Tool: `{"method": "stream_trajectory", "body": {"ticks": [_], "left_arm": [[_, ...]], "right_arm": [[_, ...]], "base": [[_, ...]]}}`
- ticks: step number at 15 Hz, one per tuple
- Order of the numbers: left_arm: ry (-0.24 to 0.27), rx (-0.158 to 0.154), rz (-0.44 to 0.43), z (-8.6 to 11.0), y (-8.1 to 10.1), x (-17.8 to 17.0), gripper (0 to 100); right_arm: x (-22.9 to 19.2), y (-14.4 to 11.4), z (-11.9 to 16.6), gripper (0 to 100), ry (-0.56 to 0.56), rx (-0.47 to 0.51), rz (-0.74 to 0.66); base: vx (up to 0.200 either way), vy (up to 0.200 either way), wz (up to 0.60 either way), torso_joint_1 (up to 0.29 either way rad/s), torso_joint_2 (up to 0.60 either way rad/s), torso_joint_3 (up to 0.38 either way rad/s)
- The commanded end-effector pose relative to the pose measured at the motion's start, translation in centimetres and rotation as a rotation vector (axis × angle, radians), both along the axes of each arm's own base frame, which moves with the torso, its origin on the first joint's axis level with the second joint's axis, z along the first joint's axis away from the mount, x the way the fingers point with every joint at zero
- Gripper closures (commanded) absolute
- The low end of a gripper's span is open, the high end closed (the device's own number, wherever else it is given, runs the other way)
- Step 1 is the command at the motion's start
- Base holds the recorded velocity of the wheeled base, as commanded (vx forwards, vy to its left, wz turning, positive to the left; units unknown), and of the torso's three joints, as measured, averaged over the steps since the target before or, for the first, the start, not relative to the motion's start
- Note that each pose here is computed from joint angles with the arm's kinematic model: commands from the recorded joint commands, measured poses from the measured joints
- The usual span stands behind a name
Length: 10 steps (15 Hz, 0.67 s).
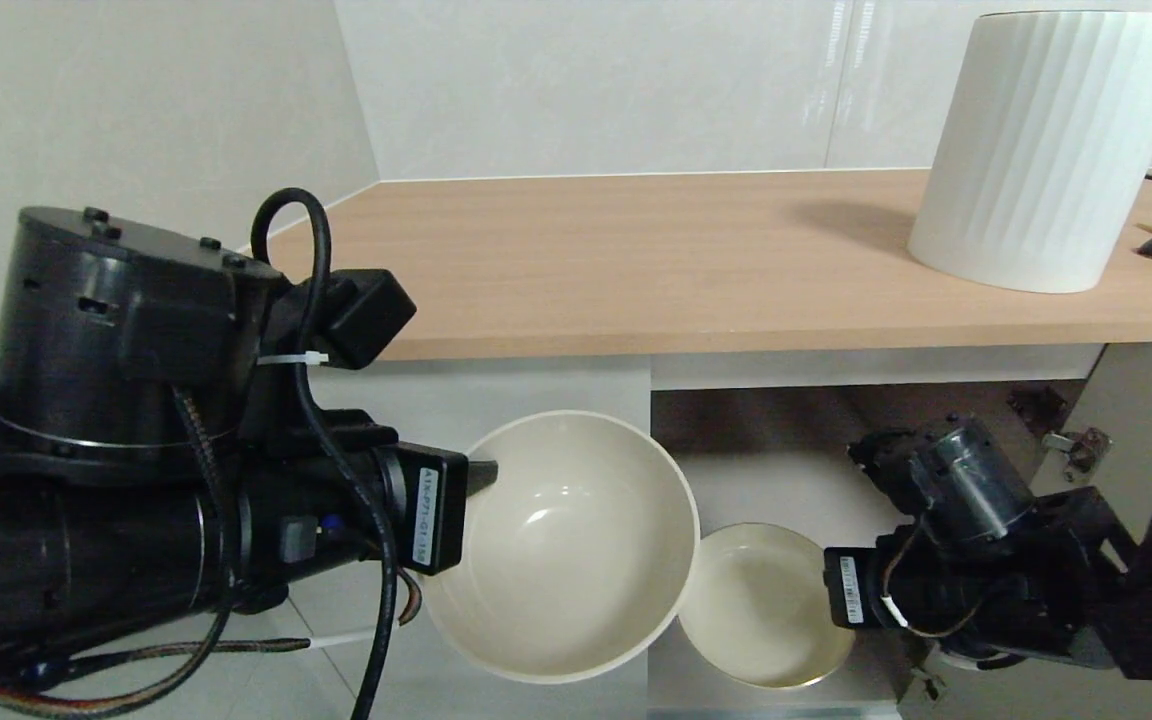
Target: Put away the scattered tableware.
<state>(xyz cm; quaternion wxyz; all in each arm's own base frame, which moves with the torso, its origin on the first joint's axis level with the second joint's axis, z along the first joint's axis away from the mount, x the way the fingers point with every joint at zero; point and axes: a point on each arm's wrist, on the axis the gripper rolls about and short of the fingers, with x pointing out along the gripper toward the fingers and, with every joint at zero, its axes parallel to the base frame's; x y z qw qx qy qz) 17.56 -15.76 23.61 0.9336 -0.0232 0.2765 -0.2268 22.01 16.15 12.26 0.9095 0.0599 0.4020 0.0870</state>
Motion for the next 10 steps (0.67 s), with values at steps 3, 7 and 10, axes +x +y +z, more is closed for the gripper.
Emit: {"method": "stream_trajectory", "body": {"ticks": [3,7,10], "left_arm": [[0.063,0.057,-0.023,-2.2,-0.9,0.2,100],[0.060,0.056,-0.023,-2.3,-1.1,0.4,100],[0.052,0.048,-0.023,-2.2,-1.1,0.3,100]], "right_arm": [[2.5,0.7,-6.8,100,0.043,-0.023,-0.053],[5.0,-0.9,-8.7,100,0.001,0.006,-0.141],[6.6,-1.7,-10.0,100,-0.019,0.019,-0.187]], "base": [[0.000,0.000,0.00,0.000,0.00,0.000],[0.000,0.000,0.00,0.000,0.00,0.000],[0.000,0.000,0.00,0.000,0.00,0.000]]}}
